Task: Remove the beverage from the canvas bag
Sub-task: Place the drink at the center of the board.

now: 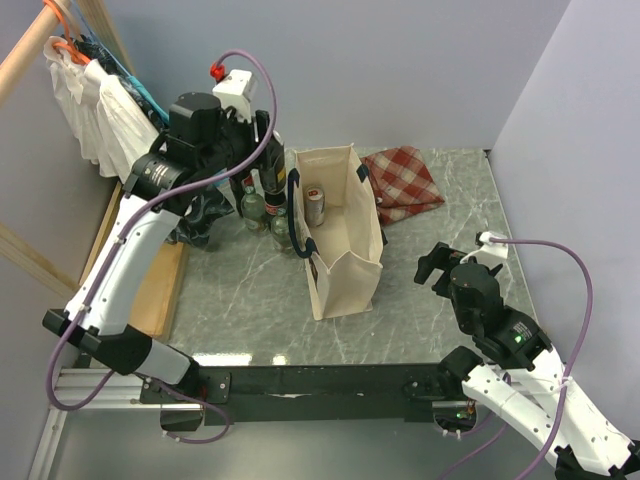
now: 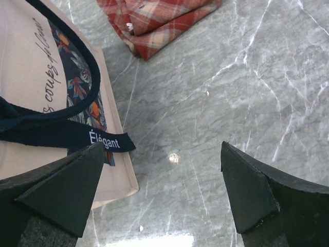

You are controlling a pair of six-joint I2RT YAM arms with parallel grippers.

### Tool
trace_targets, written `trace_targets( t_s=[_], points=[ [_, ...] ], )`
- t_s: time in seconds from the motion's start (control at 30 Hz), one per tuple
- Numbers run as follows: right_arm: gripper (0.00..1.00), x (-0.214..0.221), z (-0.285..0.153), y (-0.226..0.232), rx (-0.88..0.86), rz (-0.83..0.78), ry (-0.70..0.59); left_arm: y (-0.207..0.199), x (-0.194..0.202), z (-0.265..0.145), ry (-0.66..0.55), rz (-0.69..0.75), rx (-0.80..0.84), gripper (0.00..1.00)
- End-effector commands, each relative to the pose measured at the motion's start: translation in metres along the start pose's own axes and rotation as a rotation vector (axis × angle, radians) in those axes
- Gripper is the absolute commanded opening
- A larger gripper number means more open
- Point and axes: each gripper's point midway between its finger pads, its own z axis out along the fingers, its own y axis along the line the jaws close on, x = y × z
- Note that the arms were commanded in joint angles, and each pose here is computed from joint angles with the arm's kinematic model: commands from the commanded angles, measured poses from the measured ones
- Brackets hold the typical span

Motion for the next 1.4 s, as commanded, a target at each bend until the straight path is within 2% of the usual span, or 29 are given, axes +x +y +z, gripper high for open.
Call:
trace_targets(
  t_s=[0.0, 0.17, 0.23, 0.47, 0.6, 0.87, 1.37],
  points=[
    [1.00, -0.002, 0.002, 0.006, -0.021, -0.002, -0.013, 0.006, -0.052, -0.036, -0.231, -0.056, -0.040, 0.01],
    [1.00, -0.002, 0.002, 0.009, -0.034, -0.004, -0.008, 0.021, -0.037, -0.037, -0.213, -0.082, -0.099, 0.01],
    [1.00, -0.002, 0.002, 0.009, -0.039, 0.000, -0.008, 0.022, -0.040, -0.043, -0.252, -0.099, -0.095, 0.01],
    [1.00, -0.004, -0.001, 0.010, -0.057, 0.009, -0.019, 0.036, -0.016, -0.039, -0.234, -0.145, -0.146, 0.01],
    [1.00, -0.004, -0.001, 0.012, -0.068, 0.008, -0.019, 0.040, -0.009, -0.043, -0.265, -0.174, -0.157, 0.01],
    [1.00, -0.003, 0.000, 0.012, -0.065, 0.002, -0.013, 0.057, 0.024, -0.029, -0.243, -0.196, -0.224, 0.01],
    [1.00, -0.005, -0.001, 0.010, -0.056, 0.013, -0.023, 0.072, 0.060, -0.012, -0.231, -0.240, -0.279, 0.01]
  ],
)
